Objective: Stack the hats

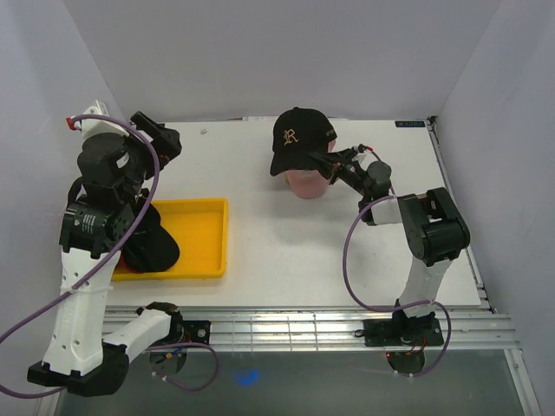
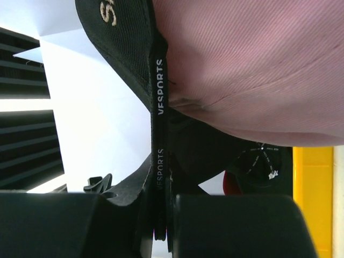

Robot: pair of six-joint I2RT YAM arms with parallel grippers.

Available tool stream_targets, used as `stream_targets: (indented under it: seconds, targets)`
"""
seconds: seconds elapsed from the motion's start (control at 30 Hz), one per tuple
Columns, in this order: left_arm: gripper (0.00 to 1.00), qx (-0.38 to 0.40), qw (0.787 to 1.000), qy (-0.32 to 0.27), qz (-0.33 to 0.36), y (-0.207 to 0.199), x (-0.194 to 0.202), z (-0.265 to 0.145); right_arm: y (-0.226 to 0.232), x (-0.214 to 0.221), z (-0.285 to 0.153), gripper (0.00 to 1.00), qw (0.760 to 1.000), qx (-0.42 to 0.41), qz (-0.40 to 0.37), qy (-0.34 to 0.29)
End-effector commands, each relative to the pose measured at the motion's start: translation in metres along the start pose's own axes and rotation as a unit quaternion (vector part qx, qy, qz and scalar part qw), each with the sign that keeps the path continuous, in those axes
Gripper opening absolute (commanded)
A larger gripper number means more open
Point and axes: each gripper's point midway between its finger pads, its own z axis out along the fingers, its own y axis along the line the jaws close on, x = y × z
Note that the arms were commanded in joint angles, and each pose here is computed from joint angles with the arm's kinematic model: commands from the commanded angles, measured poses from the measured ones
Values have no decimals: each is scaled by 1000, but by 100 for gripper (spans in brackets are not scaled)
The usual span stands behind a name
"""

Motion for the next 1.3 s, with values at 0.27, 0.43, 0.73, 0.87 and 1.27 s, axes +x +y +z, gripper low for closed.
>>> stream_targets:
  seconds: [0.27, 0.43, 0.73, 0.87, 1.27]
  targets:
    - [98, 12, 1000, -10, 9, -4, -5, -5, 100, 46, -12, 8, 967, -201, -116, 104]
    - [98, 16, 1000, -12, 9, -6, -7, -5, 98, 47, -8, 8, 967, -195, -110, 119]
    - [98, 15, 1000, -9, 13, -5, -5, -3, 82, 37, -24, 8, 973, -194, -73, 106]
    - [98, 14, 1000, -6, 15, -3, -2, -1, 68, 29, -34, 8, 978, -178, -58, 90]
    - [98, 6, 1000, 2, 19, 2, 6, 3, 38, 7, -56, 54, 992, -119, -28, 38]
